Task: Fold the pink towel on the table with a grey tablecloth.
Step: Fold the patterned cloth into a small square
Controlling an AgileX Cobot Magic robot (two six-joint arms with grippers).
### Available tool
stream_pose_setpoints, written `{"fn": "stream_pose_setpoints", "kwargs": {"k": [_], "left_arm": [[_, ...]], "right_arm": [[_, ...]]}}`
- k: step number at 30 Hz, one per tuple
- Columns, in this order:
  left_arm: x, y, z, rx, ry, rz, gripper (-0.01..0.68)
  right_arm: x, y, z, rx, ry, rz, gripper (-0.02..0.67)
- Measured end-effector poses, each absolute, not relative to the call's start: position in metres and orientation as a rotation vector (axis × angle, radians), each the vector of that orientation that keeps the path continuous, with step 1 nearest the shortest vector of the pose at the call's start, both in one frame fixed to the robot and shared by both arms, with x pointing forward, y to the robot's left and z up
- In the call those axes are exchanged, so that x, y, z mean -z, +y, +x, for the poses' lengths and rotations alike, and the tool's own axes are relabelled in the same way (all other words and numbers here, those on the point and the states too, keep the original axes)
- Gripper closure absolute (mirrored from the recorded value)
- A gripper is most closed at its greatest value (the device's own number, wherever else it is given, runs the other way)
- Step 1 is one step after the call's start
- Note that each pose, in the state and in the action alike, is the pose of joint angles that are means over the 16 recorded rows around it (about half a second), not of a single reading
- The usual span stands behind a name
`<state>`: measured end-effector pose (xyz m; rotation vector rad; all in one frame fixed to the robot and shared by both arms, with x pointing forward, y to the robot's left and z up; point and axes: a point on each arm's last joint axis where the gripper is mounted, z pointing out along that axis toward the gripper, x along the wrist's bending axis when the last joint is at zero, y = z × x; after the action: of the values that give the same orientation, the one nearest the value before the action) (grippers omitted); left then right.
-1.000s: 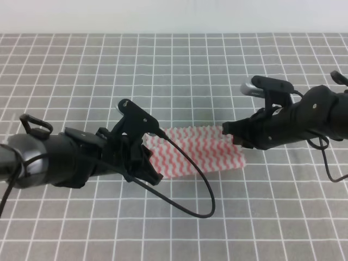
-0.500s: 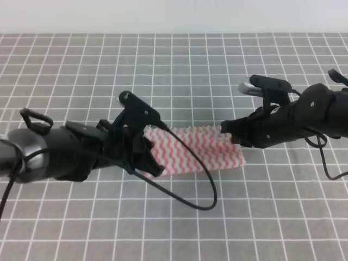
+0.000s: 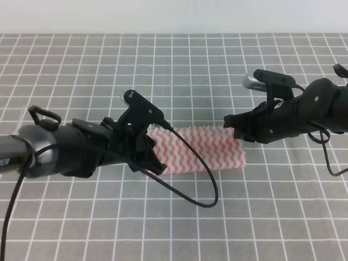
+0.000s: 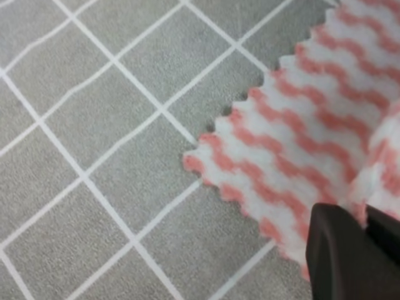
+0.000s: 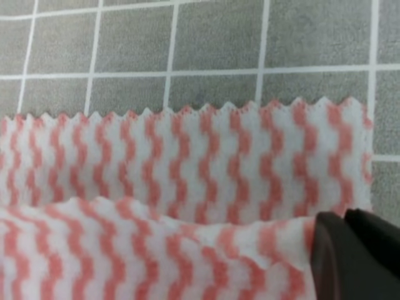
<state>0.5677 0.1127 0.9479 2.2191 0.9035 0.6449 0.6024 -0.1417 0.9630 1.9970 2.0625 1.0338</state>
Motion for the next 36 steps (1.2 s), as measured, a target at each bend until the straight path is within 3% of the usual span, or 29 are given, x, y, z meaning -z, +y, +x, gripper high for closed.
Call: {"fn": "stream_pose_setpoints", "kwargs": {"k": [36], "left_arm": [[-0.938, 0.113, 0.577, -0.664, 0.901, 2.248, 0.674]], "right_arm": [[-0.950, -0.143, 0.608, -1.010, 2.044, 2.009, 0.664]]}}
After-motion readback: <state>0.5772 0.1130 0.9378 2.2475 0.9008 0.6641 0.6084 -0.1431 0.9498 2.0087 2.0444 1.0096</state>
